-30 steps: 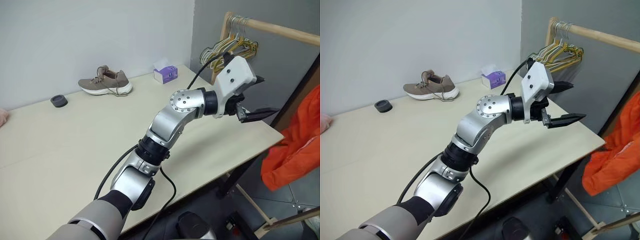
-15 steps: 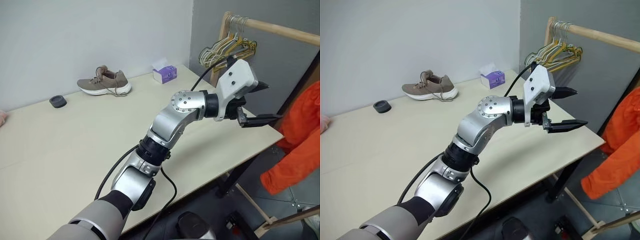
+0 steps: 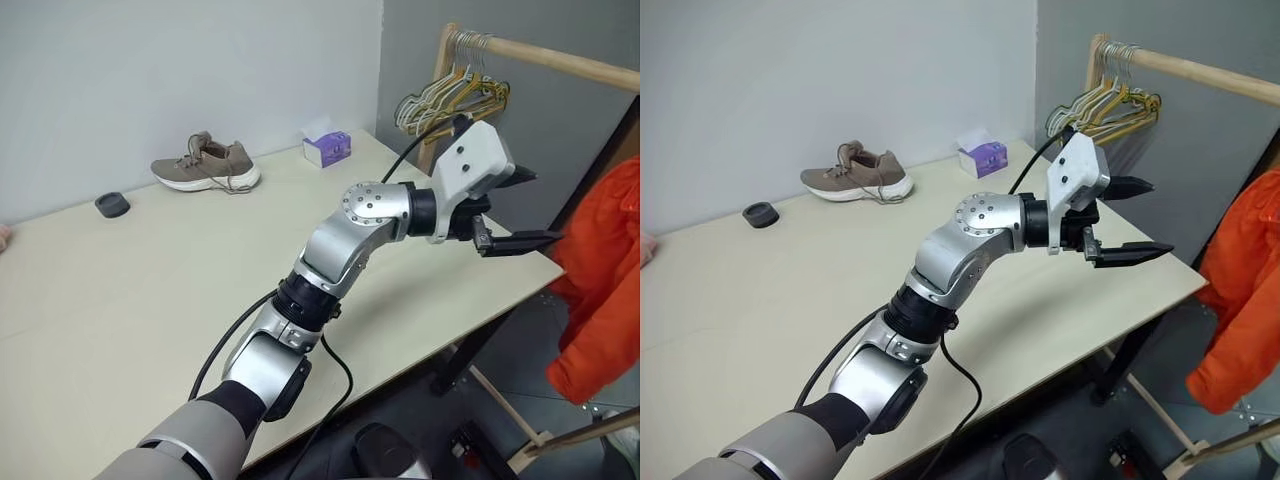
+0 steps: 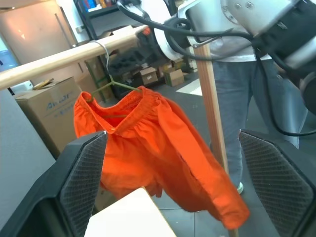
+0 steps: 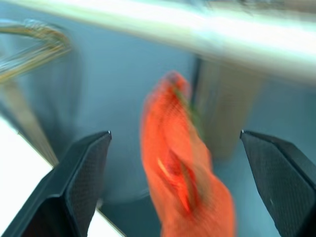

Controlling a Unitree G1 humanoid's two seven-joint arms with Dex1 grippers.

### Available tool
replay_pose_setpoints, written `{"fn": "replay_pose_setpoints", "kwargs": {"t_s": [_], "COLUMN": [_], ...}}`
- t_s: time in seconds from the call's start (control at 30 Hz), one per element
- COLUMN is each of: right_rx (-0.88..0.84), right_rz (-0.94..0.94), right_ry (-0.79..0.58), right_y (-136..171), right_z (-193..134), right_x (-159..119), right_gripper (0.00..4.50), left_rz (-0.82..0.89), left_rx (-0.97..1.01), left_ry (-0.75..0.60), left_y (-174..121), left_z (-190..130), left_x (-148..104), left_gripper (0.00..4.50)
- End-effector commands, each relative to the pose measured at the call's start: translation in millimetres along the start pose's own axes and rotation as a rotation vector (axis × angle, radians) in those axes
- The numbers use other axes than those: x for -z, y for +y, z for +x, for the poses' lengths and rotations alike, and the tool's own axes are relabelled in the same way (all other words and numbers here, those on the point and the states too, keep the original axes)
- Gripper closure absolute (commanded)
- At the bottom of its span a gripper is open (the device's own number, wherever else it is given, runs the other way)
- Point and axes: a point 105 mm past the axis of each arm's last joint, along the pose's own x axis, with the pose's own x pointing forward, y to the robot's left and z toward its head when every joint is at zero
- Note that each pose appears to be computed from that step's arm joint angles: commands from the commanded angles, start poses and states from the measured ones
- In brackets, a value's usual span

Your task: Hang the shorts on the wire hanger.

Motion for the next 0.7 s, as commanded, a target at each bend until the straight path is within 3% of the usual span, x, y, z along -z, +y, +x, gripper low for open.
{"fn": "replay_pose_setpoints", "kwargs": {"t_s": [0.03,0.2,0.37,0.47,0.57,0.7], "right_rx": [-0.274,-0.574,-0.803,-0.881,-0.969,-0.995], "right_rz": [-0.14,-0.143,-0.13,-0.113,-0.026,0.039], "right_ry": [-0.167,-0.278,-0.339,-0.338,-0.277,-0.246], "right_y": [76.3,162.9,245.1,267.8,295.5,315.2], "right_z": [-11.4,-29.5,-49.5,-55.7,-57.3,-50.7], "right_x": [-12.8,12.6,58.6,79.1,106.5,121.5], "right_gripper": [0.05,0.05,0.05,0.05,0.05,0.05], "left_rz": [0.025,0.052,0.016,-0.005,0.007,-0.08], "left_rx": [-0.124,-0.396,-0.99,-1.23,-1.487,-1.649], "left_ry": [-0.007,0.117,0.317,0.414,0.54,0.574], "left_y": [19.7,52.7,84.1,74.4,42.1,8.6], "left_z": [-18.6,-72.2,-203.0,-260.0,-331.8,-370.0], "left_x": [0.6,33.5,81.7,96.5,110.3,124.8], "left_gripper": [0.0,0.0,0.0,0.0,0.0,0.0]}}
